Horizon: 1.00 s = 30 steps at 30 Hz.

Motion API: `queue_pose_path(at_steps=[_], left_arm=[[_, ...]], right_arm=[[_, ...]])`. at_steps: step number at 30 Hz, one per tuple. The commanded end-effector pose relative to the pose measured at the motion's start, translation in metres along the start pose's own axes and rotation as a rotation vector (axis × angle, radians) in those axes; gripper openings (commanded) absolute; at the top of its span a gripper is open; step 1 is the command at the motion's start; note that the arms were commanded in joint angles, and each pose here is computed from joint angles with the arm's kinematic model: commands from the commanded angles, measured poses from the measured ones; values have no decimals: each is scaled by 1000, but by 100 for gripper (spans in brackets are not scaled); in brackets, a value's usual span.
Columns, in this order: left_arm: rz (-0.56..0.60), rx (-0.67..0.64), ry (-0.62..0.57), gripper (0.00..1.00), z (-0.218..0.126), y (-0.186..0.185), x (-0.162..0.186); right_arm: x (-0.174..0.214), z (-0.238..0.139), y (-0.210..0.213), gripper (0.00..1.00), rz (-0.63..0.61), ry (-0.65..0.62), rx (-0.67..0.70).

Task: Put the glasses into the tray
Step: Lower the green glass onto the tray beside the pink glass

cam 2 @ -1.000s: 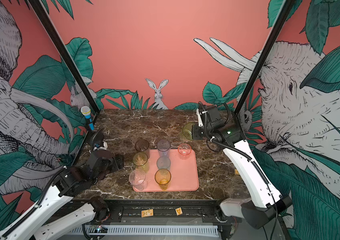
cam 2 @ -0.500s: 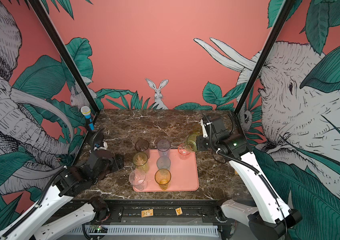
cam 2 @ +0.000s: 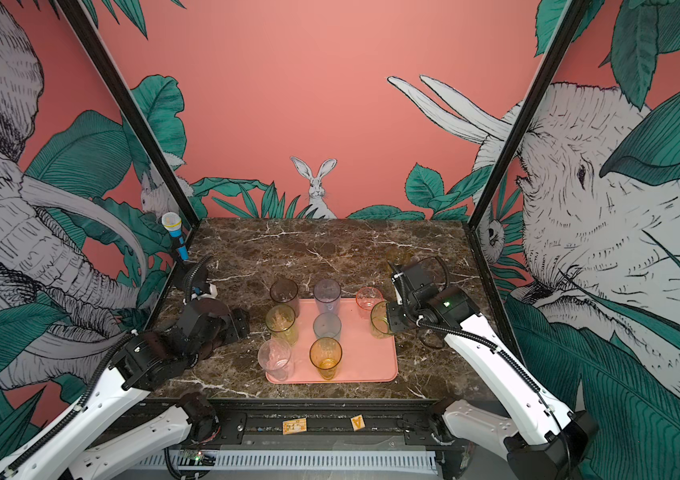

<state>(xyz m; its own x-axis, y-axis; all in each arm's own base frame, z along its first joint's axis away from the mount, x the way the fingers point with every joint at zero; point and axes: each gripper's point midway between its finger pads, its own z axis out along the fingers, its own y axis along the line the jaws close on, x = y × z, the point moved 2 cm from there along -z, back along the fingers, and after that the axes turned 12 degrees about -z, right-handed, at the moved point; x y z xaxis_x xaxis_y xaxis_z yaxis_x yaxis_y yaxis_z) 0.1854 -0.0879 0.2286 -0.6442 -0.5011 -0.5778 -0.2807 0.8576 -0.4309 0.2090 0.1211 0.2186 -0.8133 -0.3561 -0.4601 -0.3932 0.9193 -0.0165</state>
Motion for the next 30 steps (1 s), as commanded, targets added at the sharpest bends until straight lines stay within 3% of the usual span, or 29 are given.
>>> queue_pose_path(at_steps=[1,30], left_arm=[[-8,-36,11,83,4,10,6],[-16,-54,22,83,6,18,11]], right_arm=[[-3,5,3,0,25,-46,8],[13,84,19,0,17,13,39]])
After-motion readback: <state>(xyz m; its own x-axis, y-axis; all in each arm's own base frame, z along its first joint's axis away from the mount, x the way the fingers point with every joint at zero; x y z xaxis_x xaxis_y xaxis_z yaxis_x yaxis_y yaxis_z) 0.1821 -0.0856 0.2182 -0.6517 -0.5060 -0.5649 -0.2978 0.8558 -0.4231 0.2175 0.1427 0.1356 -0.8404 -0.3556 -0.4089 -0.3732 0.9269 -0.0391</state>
